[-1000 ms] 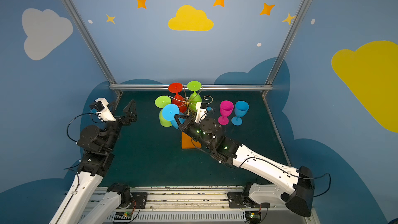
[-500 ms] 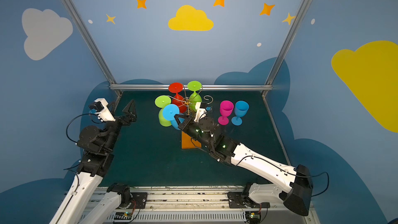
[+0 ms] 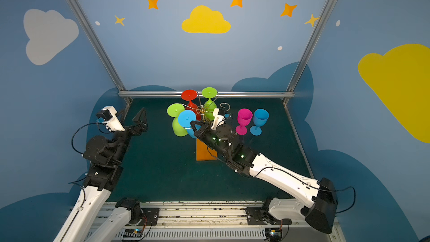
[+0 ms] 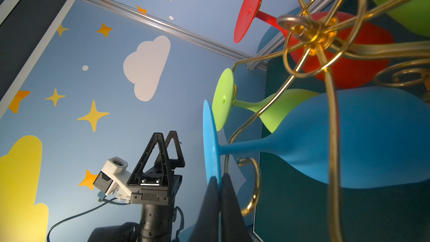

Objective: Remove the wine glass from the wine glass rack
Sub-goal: 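Pull the blue glass off the rack hook with the right gripper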

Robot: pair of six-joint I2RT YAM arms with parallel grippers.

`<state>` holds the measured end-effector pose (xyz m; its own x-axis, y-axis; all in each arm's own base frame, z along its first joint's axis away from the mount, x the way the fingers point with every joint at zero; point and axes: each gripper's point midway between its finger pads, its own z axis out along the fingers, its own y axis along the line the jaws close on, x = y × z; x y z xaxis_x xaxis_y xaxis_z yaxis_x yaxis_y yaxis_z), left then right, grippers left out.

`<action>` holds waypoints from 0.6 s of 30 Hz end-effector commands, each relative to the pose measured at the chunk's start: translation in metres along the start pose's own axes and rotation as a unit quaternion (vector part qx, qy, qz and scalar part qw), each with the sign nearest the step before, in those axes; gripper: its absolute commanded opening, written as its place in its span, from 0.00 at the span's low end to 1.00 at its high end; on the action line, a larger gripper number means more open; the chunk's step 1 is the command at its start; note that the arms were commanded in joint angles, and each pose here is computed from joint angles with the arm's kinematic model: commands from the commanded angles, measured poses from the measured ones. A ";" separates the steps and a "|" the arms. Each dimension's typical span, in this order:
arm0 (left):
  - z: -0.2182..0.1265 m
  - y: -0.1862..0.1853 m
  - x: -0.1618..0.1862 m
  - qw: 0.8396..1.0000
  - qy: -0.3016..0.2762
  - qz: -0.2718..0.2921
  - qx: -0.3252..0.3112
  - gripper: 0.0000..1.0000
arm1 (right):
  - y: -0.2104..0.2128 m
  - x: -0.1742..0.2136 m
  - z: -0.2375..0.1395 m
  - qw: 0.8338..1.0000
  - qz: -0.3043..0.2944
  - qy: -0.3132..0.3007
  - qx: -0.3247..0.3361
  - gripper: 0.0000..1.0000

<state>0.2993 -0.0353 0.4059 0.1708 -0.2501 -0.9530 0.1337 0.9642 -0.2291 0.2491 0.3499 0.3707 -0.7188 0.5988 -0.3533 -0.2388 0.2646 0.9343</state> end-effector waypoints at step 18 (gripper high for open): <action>-0.002 0.001 -0.002 1.000 -0.008 0.007 -0.004 1.00 | 0.010 -0.019 -0.014 0.999 0.003 -0.033 -0.006 0.00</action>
<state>0.2993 -0.0348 0.4057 0.1710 -0.2498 -0.9531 0.1310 0.9645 -0.2292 0.2495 0.3450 0.3733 -0.7108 0.6119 -0.3469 -0.2293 0.2647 0.9367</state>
